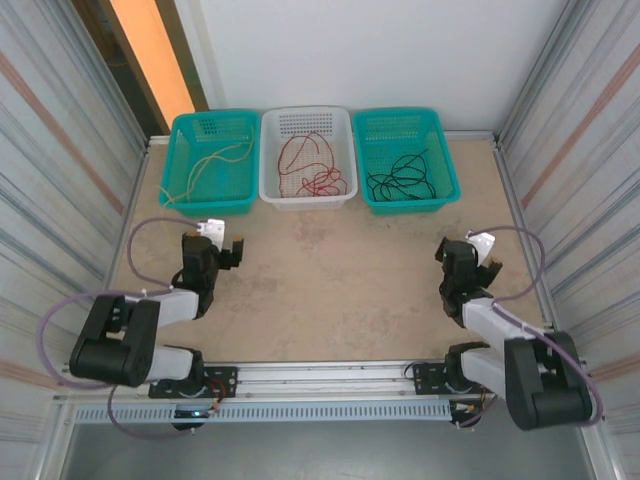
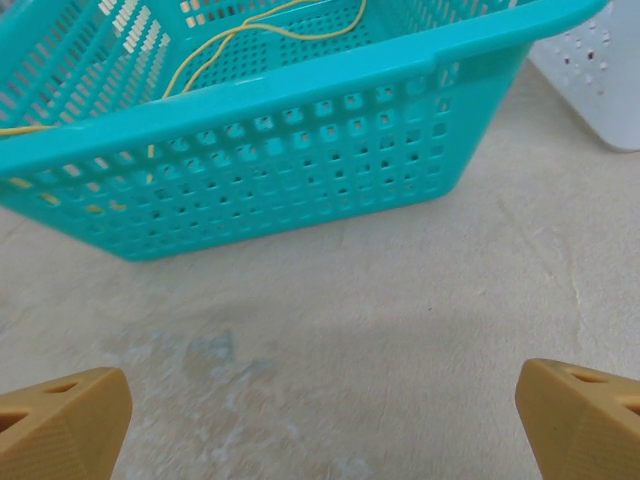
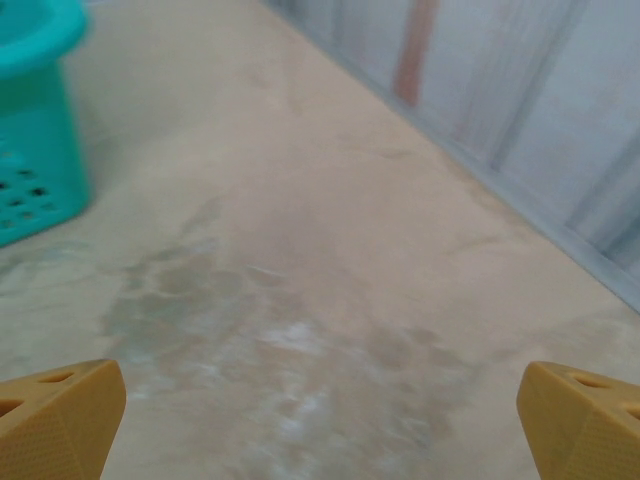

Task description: Untangle the cables

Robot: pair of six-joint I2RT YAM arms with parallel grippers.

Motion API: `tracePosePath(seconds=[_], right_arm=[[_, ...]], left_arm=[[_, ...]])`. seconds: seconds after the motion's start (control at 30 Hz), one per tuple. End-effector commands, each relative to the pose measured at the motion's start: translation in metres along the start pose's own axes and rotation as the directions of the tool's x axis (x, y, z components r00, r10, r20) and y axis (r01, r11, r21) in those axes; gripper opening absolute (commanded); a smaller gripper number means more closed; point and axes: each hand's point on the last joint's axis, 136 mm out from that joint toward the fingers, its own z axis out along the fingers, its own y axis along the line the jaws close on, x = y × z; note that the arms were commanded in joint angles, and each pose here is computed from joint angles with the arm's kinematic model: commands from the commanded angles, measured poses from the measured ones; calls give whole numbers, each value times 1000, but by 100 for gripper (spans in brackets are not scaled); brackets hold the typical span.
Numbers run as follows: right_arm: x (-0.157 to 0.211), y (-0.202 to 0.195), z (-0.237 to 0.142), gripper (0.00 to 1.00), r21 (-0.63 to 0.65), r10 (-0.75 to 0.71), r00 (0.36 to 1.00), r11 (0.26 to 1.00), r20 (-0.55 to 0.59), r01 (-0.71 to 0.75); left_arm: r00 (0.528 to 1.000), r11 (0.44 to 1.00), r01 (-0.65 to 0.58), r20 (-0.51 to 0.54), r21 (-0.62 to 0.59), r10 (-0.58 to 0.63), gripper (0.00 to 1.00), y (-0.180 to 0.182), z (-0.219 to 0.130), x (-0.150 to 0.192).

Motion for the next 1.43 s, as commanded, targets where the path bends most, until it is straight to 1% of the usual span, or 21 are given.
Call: tracePosePath(seconds=[0.0,0.03,0.07,0.1,0.17,0.23,0.3,0.33,0.37,0.4,0.43,0.47,0.53,0.6,0.63,0.7,1.13,1.17,1.23,1.4], right_arm=[[-34,49,3,99,-231,-10,990,972,143,44],[-36,57,7,99,-242,-51,990,967,134,82],[-33,64,9,99,-270,-83,990,956,114,111],[-34,70,10,99,-293,-111,986,945,125,144],[-33,74,11,99,-313,-136,980,933,143,175],[-31,79,15,99,-349,-155,977,916,145,198],[-21,83,27,99,-375,-151,975,905,162,203],[-15,79,37,99,-374,-126,981,911,150,175],[-21,79,44,99,-356,-113,981,920,160,164],[-17,80,47,99,-368,-131,986,916,101,159],[-12,78,49,99,-393,-124,991,910,46,132],[-17,73,55,99,-374,-90,994,921,59,106],[-15,65,59,99,-342,-74,997,937,6,72],[-17,66,59,99,-340,-72,997,937,30,78],[-16,66,59,99,-338,-77,997,938,17,78],[-17,66,59,99,-336,-77,997,938,28,81],[-16,67,59,99,-336,-82,996,938,23,85],[-16,69,62,99,-343,-86,996,936,11,84],[-11,80,61,99,-433,-107,994,897,-22,87],[-13,79,56,99,-434,-103,995,896,4,94]], left_arm=[[987,999,14,158,39,-20,99,1,2,-31],[987,998,33,156,55,-41,99,1,4,-25],[986,998,26,165,56,-35,99,0,8,-23],[981,999,8,191,51,-17,99,0,12,-29],[995,996,50,86,80,-56,99,3,19,-22],[993,989,84,70,119,-93,99,7,32,-25],[987,978,156,3,138,-158,99,15,34,-18],[986,978,155,35,136,-161,99,17,34,-20],[986,978,156,33,136,-162,99,17,34,-21],[987,977,159,12,141,-162,99,16,33,-19],[987,978,159,16,138,-162,99,16,34,-19],[986,978,158,24,138,-162,99,16,34,-20],[987,978,156,12,138,-160,99,15,33,-19],[988,981,148,18,127,-151,99,15,34,-20],[989,983,142,11,116,-144,99,15,34,-19],[992,988,124,16,88,-126,99,15,34,-19],[992,987,126,12,97,-128,99,14,34,-19],[992,987,126,11,97,-128,99,14,34,-19],[992,987,126,11,98,-128,99,14,34,-19],[992,987,128,11,97,-129,99,15,34,-19]])
